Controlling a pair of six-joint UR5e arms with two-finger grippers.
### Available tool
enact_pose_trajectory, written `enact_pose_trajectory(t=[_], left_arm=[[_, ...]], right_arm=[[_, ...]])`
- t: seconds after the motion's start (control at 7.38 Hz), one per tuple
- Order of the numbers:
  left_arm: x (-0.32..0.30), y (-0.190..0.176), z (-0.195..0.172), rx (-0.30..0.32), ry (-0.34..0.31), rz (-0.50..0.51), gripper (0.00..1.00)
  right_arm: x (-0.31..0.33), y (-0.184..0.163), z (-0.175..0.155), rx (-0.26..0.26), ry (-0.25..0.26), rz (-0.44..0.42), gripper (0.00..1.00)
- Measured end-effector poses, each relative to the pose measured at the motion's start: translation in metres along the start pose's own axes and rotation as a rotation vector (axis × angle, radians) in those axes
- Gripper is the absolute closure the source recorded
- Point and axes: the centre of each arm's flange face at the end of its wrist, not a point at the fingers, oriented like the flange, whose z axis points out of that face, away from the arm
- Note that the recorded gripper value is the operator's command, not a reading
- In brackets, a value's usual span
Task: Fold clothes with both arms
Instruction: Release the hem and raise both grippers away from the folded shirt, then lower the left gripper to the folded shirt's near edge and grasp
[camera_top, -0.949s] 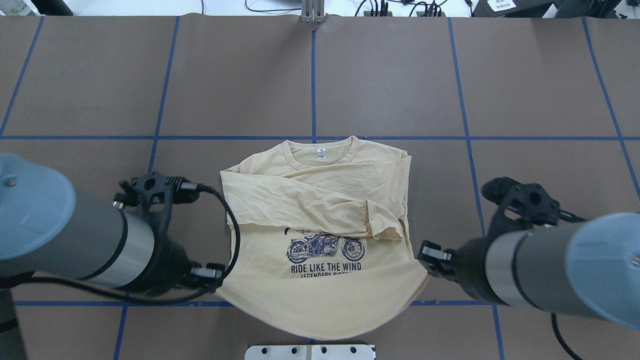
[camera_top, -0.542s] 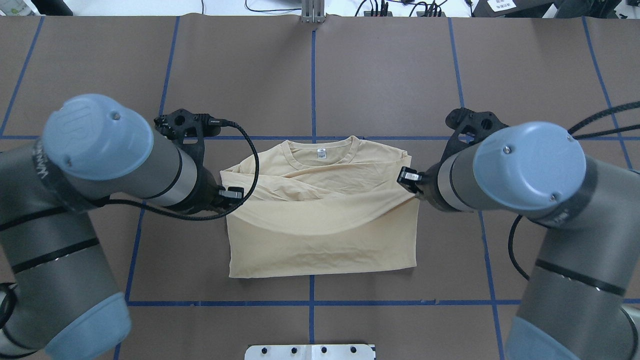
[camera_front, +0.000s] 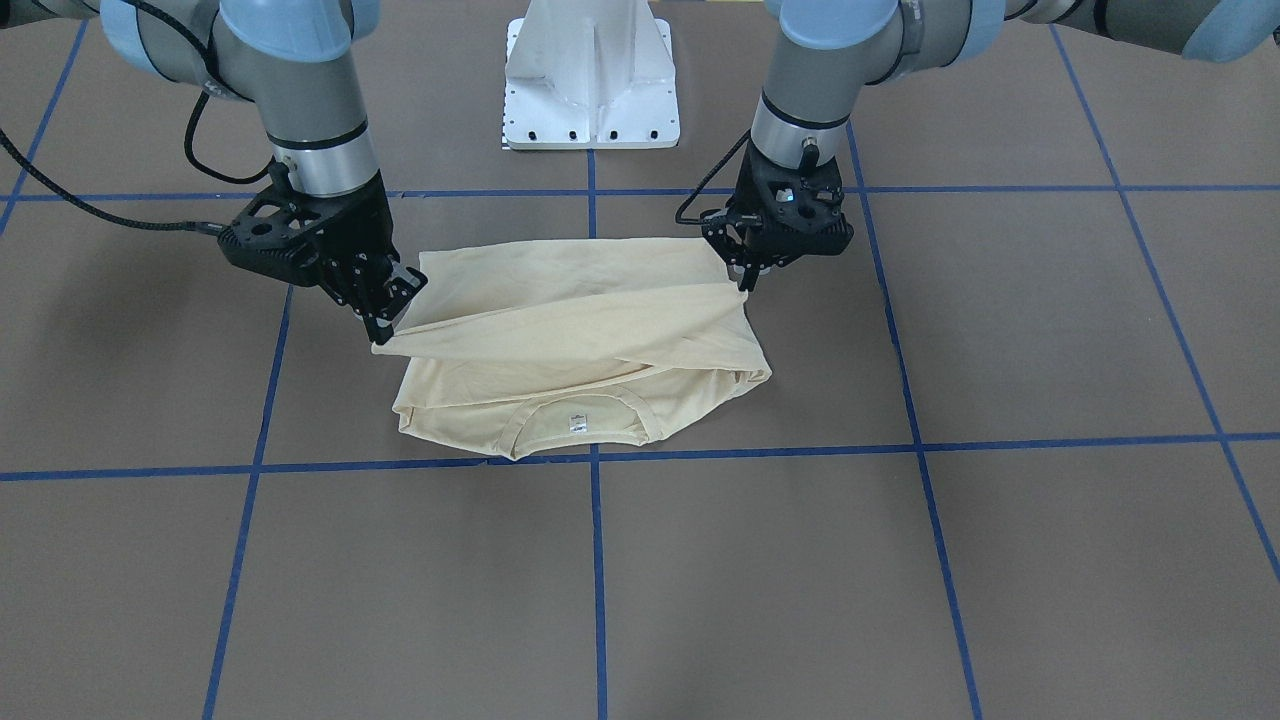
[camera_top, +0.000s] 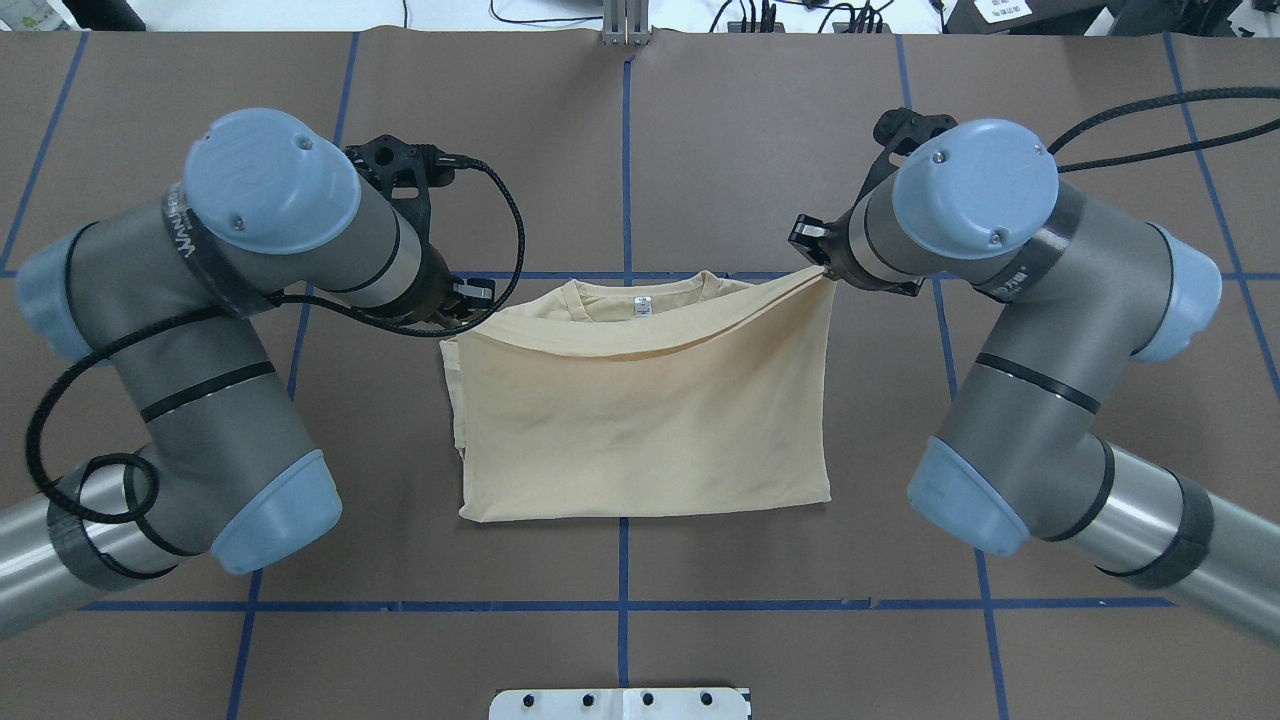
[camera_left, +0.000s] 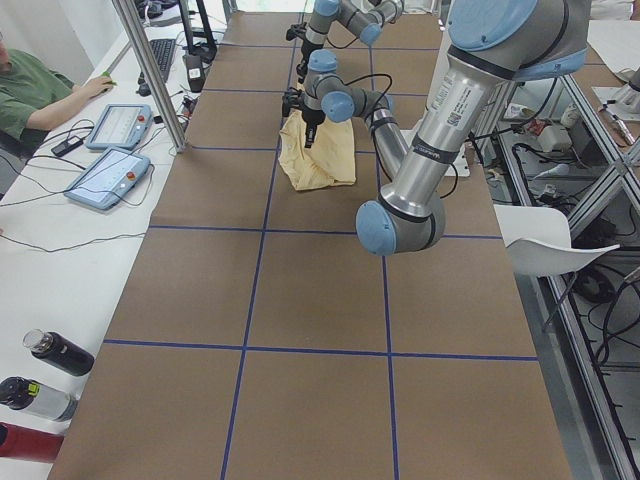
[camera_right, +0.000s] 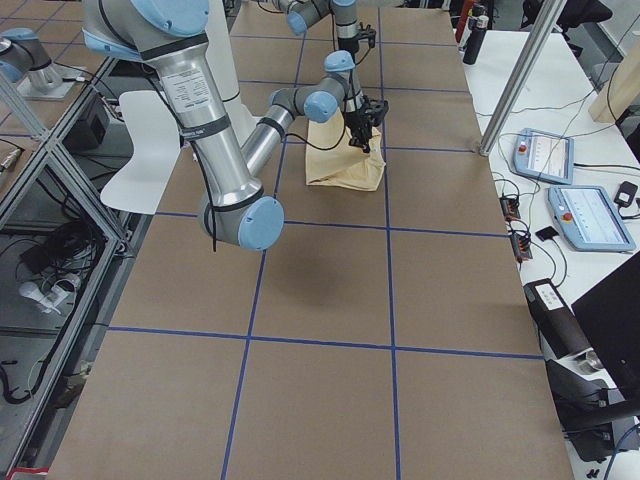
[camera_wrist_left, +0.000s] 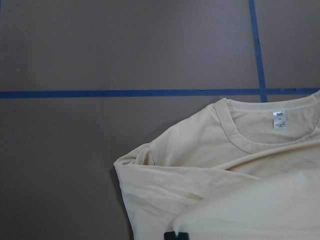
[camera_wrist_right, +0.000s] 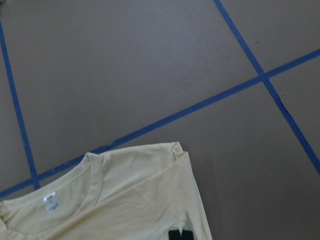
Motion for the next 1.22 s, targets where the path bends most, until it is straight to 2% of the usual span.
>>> enact_pose_trajectory(t=[0.14,0.27,0.54,0.68,0.81,1.08,1.22], left_arm=[[-0.002,-0.012,0.022,0.024,-0.017,-0.004,0.02],[-0.007,-0.022,0.047,0.041,-0.025,-0.003,0.00],[-0.017,-0.032,0.073,0.070,-0.010,0.048,0.00],[-0.020,-0.030,0.072,0.076,0.003,0.080,0.00],[-0.024,-0.018,0.065,0.071,0.025,0.101,0.00],[-0.025,0.048,0.053,-0.006,0.091,0.131,0.01],[-0.018,0.085,0.061,-0.059,0.106,0.124,0.23]], right_arm=[[-0.006,-0.012,0.020,0.009,0.021,-0.007,0.10],[-0.012,-0.022,0.049,0.016,0.027,-0.013,0.00],[-0.011,-0.043,0.097,0.022,-0.002,-0.036,0.00],[-0.006,-0.056,0.101,0.008,-0.014,-0.056,0.00],[0.005,-0.070,0.101,-0.020,-0.019,-0.083,0.00],[0.026,-0.092,0.100,-0.052,-0.016,-0.122,0.00],[0.030,-0.095,0.101,-0.056,-0.015,-0.127,0.00]])
